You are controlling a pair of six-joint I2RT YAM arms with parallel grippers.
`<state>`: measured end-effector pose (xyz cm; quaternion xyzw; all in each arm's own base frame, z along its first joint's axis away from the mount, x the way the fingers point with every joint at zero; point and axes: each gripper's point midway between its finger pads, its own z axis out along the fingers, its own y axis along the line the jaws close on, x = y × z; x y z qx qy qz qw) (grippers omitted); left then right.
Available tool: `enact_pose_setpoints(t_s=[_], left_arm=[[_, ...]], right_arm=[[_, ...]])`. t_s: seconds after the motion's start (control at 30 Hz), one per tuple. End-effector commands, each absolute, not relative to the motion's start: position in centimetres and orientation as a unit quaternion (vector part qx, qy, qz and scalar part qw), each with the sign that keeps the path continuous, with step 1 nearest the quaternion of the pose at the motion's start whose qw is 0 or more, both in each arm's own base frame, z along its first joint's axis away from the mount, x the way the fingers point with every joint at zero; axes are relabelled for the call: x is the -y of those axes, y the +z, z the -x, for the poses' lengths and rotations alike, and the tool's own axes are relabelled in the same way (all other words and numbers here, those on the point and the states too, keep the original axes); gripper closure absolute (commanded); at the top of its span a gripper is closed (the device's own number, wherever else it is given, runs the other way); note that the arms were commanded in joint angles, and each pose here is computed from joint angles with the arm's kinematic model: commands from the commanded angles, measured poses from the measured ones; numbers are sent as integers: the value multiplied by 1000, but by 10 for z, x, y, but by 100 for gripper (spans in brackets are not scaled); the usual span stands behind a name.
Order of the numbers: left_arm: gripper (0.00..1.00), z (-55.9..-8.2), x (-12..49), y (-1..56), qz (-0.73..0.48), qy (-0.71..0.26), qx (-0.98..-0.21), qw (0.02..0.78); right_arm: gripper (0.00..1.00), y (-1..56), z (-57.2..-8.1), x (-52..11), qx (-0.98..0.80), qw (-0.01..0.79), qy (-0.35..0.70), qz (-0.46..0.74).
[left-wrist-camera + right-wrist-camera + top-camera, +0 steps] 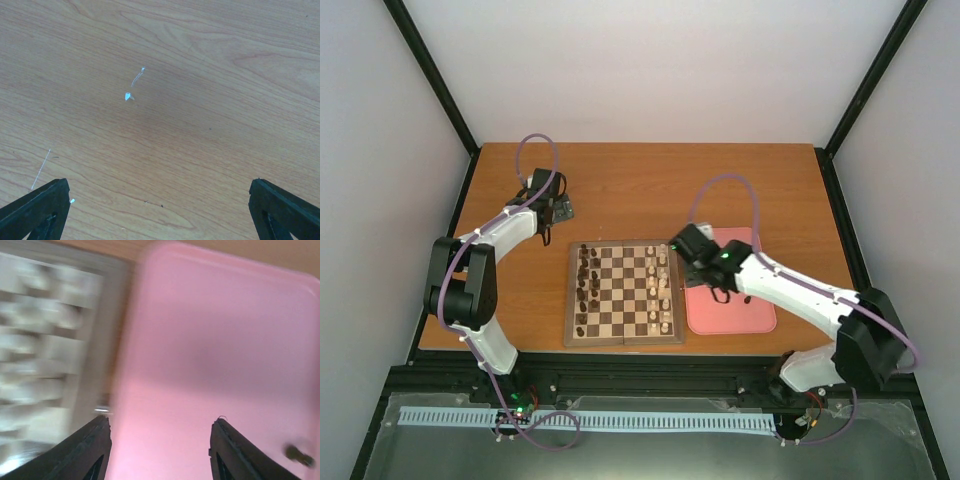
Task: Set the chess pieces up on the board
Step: Pick up the chess piece from the storage box.
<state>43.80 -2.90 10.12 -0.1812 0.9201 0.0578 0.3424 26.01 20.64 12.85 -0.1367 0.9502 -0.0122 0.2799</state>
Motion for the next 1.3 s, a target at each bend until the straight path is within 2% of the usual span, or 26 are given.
enact_pose_setpoints(t_s=[0.0,0.27,0.7,0.93,1.07,1.27], left_arm=[[0,-446,33,115,176,58,-917,354],[0,-445,35,119,173,46,-915,360],[0,-431,39,162,169,4,-893,417],[0,-428,41,160,167,-1,-896,412],[0,-428,40,159,168,2,-897,409],[0,-426,39,160,170,4,-896,409]], right_arm=[[46,100,-257,-133,-968,241,-54,52],[48,69,-251,-75,-977,201,-68,-33],[53,29,-236,-61,-984,144,-67,-80],[55,32,-234,-53,-979,157,-82,-98],[62,30,-231,-52,-979,153,-82,-105],[64,27,-228,-49,-978,151,-87,-113]])
